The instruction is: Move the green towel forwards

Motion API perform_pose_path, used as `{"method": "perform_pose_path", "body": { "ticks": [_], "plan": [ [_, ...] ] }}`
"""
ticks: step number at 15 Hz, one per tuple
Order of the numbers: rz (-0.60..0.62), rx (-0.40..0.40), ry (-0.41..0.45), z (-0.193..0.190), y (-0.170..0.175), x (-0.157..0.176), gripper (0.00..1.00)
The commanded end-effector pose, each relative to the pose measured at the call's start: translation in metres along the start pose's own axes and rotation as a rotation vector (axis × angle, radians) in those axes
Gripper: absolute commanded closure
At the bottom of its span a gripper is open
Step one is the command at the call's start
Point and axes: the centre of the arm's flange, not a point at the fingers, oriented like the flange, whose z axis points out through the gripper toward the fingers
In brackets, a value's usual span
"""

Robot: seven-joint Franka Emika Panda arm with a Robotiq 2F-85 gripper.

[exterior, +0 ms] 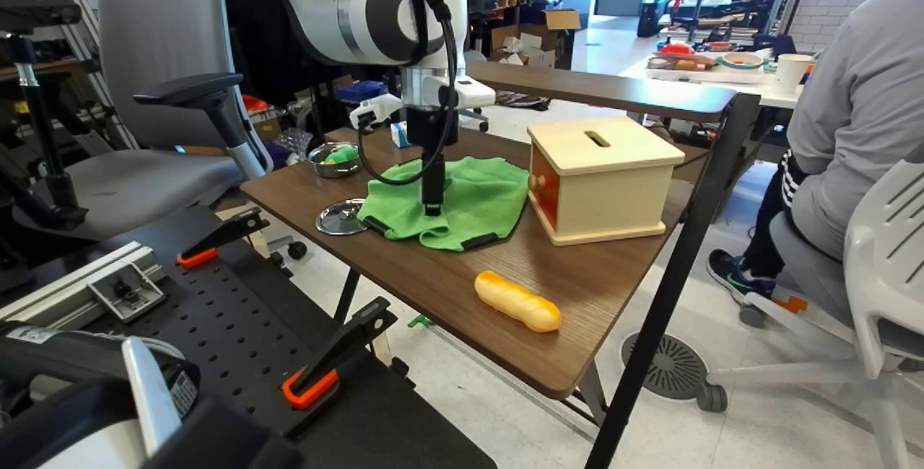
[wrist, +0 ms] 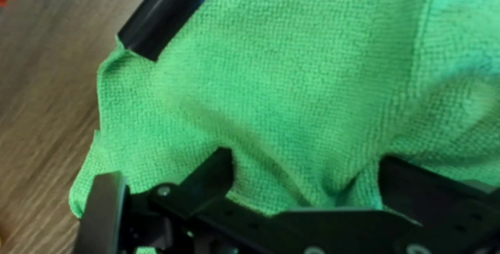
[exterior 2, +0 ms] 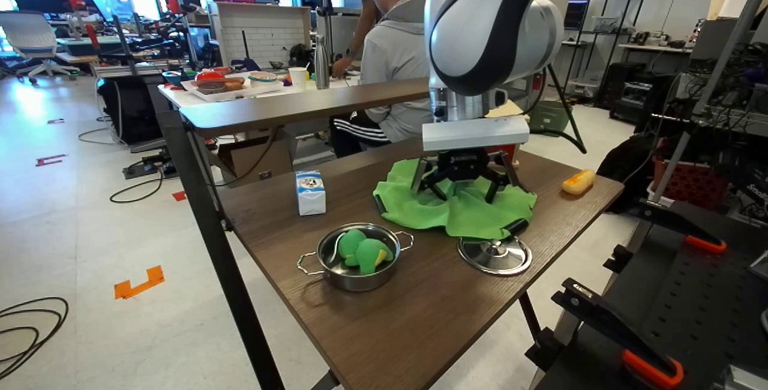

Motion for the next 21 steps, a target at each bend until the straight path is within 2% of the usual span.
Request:
{"method": "perform_pose_path", "body": {
  "ticks": [1, 5, 11, 17, 21],
  "plan": [
    [0.035, 0.011, -0.025, 0.001, 0.044, 0.006, 0.0],
    [0.087, 0.002, -0.058, 0.013, 0.074, 0.024, 0.0],
    [0.088, -0.015, -0.078, 0.02, 0.095, 0.024, 0.0],
    [0.156, 0.011, -0.072, -0.016, 0.103, 0.041, 0.0],
    [0.215, 0.071, -0.084, -0.067, 0.114, 0.055, 0.0]
  ]
}}
